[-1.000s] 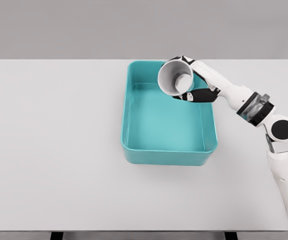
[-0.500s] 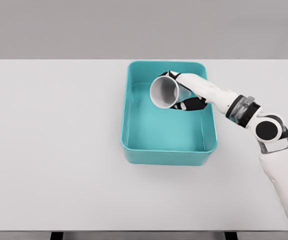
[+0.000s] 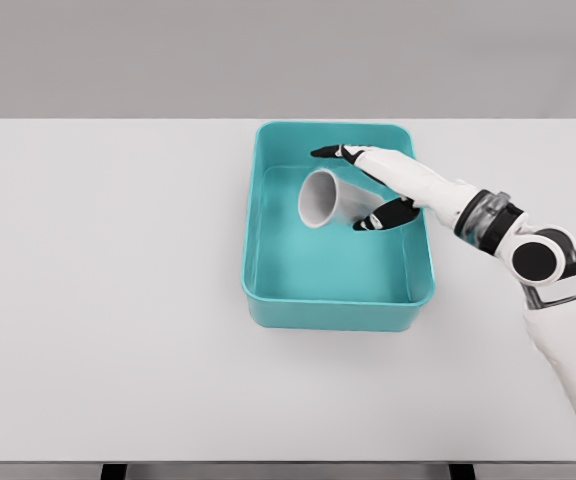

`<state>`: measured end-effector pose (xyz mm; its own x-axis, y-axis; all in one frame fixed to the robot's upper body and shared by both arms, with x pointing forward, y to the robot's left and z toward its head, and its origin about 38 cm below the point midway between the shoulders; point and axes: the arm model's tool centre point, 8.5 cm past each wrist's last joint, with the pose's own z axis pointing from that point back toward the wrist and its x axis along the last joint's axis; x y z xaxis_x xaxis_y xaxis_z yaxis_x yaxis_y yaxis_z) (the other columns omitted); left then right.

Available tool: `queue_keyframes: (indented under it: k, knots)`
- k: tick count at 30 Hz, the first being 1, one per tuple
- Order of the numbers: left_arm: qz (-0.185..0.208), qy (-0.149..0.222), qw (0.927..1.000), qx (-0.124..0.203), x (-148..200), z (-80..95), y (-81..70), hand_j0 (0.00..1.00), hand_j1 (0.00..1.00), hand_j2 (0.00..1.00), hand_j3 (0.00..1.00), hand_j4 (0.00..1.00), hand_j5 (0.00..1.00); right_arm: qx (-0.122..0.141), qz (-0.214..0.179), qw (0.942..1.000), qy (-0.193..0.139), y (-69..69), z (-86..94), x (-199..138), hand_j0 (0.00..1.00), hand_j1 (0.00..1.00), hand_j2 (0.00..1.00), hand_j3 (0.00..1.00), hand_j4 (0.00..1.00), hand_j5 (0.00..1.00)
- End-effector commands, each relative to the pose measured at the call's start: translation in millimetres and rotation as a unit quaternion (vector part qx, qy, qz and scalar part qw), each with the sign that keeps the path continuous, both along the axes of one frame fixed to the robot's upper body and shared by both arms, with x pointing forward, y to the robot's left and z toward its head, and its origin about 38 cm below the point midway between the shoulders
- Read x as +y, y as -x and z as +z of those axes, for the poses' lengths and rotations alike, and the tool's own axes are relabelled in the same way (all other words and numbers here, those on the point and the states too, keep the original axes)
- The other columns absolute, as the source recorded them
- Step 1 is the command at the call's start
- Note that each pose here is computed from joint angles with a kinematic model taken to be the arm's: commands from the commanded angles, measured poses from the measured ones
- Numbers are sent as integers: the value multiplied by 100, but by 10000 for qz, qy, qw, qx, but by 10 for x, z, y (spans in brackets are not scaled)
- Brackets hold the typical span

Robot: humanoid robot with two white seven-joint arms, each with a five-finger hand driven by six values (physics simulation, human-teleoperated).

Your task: Put the paper cup into the basket with your right arm

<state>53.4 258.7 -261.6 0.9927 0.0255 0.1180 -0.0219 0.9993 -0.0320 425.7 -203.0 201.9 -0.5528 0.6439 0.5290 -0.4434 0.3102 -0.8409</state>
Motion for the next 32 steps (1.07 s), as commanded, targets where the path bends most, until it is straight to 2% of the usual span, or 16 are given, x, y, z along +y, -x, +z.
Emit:
queue_keyframes:
  k: [1,5,7,9,10,11,12,14,15,20,22,26,32]
  knots:
    - [7,2,10000,0,0,0,0,100,100,100,100,100,100,-56,9,10000,-4,21,57,0,99,99,99,99,99,99]
    - [0,1,10000,1,0,0,0,100,100,100,100,100,100,-107,-45,9999,-107,27,153,-14,100,100,100,100,100,100]
    - [-1,1,10000,-7,0,0,-2,100,100,100,100,100,100,41,-107,9988,-478,11,210,-91,100,100,100,100,100,100]
    - [0,1,10000,1,0,0,0,100,100,100,100,100,100,115,-193,9949,-980,18,290,-253,100,100,100,100,100,100]
    - [8,2,10000,0,0,0,0,100,100,100,100,100,100,132,-158,9936,-1112,30,323,-280,100,100,100,100,100,100]
    - [0,1,10000,1,0,0,0,100,100,100,100,100,100,115,-141,9928,-1180,54,372,-348,100,100,100,100,100,100]
    - [0,1,10000,1,0,0,0,100,100,100,100,100,100,181,-148,9907,-1341,144,395,-500,100,100,100,100,100,100]
    - [0,1,10000,1,0,0,0,100,100,100,100,100,100,395,-300,9838,-1720,285,418,-929,100,100,100,100,100,100]
    - [-1,1,10000,-6,0,0,-2,100,100,100,100,100,100,453,-287,9817,-1826,324,435,-1011,100,100,100,100,100,100]
    - [0,1,10000,1,0,0,0,100,100,100,100,100,100,494,-398,9811,-1826,384,443,-1176,100,100,100,100,100,100]
    - [0,1,10000,1,0,0,0,100,100,100,100,100,100,534,-447,9831,-1693,406,436,-1248,100,100,100,100,100,100]
    - [7,2,10000,0,0,0,0,100,100,100,100,100,100,566,-532,9817,-1737,451,461,-1379,100,100,100,100,100,100]
    - [-1,1,10000,-6,0,0,-2,100,100,100,100,100,100,583,-549,9815,-1739,460,445,-1389,100,100,100,100,100,100]
